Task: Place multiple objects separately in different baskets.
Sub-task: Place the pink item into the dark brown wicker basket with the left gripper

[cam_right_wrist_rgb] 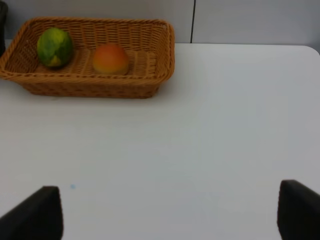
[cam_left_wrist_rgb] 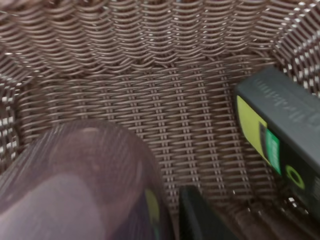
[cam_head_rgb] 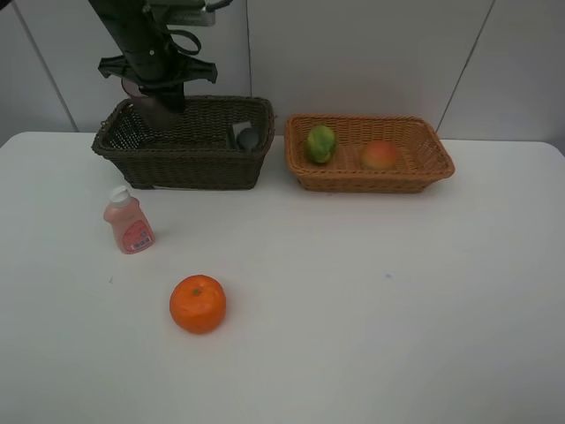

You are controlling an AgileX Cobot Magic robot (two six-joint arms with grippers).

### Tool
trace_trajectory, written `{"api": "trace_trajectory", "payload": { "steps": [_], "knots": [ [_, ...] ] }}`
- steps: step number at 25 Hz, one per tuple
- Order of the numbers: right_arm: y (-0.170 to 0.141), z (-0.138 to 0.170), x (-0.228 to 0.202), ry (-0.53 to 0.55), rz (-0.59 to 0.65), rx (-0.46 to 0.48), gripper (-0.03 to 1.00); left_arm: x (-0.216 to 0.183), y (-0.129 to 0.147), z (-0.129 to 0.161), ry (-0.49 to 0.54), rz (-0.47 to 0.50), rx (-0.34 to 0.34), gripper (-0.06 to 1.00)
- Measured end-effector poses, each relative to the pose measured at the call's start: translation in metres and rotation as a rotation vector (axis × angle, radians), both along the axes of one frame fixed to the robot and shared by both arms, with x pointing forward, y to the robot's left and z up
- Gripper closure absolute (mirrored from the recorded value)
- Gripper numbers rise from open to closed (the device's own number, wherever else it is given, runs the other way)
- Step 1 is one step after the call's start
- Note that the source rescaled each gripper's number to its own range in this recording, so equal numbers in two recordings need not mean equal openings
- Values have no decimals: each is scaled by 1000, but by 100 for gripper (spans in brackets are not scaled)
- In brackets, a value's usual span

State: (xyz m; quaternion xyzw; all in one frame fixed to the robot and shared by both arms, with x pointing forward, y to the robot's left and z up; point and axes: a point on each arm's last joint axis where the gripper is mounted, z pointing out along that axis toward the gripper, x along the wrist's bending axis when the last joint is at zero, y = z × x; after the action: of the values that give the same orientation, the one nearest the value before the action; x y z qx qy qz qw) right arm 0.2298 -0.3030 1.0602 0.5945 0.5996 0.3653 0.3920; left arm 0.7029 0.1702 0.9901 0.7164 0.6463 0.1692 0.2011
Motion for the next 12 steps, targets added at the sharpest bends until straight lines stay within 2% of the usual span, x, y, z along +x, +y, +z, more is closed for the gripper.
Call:
{"api": "trace_trajectory", "payload": {
  "steps": [6, 12],
  "knots": [
    [0, 0, 0, 0, 1, 1, 10, 11, -4, -42, 27, -19, 11, 94],
    [0, 0, 0, 0, 1, 1, 10, 17, -1, -65, 38, -22, 17, 94]
  ]
}}
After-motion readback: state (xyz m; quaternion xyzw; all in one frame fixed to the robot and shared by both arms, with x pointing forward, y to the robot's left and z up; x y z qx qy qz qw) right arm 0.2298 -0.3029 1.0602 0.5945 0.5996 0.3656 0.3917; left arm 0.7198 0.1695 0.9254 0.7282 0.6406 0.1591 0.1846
